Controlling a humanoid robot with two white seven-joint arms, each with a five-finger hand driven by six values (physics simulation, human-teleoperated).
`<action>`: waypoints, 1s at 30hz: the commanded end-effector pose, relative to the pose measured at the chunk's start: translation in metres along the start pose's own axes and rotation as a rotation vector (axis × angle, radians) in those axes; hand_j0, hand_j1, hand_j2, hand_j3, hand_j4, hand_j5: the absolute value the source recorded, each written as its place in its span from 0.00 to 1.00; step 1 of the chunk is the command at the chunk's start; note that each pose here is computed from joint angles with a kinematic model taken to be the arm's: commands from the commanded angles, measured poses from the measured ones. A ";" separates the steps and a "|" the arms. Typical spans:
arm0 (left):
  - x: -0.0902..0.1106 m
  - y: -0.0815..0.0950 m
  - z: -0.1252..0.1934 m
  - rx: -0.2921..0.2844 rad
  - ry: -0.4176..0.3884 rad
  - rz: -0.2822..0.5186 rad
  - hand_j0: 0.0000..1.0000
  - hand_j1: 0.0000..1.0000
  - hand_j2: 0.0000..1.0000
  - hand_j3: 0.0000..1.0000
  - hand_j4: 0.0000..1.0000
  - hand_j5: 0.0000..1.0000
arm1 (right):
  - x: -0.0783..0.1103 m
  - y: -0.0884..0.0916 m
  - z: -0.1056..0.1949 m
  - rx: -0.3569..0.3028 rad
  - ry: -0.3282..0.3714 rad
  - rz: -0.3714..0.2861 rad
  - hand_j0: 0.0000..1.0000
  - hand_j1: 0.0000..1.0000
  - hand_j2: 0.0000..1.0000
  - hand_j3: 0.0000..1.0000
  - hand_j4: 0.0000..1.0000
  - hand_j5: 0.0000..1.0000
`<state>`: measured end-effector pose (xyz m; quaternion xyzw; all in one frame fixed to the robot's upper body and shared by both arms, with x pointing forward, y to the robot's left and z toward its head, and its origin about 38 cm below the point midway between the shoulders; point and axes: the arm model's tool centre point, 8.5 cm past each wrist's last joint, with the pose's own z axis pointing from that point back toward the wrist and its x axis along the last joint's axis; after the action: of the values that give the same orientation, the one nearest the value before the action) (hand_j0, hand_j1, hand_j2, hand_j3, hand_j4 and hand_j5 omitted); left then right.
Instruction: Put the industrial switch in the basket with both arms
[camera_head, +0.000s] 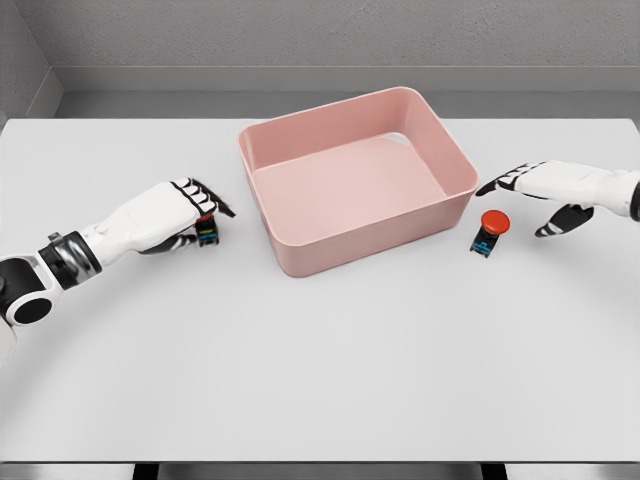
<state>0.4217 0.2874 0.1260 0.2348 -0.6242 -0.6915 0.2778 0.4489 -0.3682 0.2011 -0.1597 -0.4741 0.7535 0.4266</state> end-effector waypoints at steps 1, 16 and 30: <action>0.000 0.001 0.000 0.006 0.001 0.007 0.42 0.42 0.42 0.42 0.42 0.42 | 0.001 -0.001 -0.001 -0.003 -0.002 -0.004 0.86 0.86 0.86 0.86 0.86 0.86; 0.015 0.065 -0.002 0.140 -0.089 -0.054 0.29 0.29 0.29 0.29 0.29 0.29 | 0.006 0.007 -0.007 0.016 -0.025 -0.002 0.75 0.75 0.75 0.75 0.75 0.75; 0.032 0.140 -0.022 0.286 -0.183 -0.155 0.28 0.28 0.28 0.28 0.28 0.28 | 0.014 0.013 -0.018 0.033 -0.052 -0.003 0.74 0.74 0.74 0.74 0.74 0.74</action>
<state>0.4262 0.2468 0.2641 0.2613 -0.7129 -0.6372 0.1317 0.4459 -0.3501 0.1854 -0.1352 -0.4730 0.7645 0.4166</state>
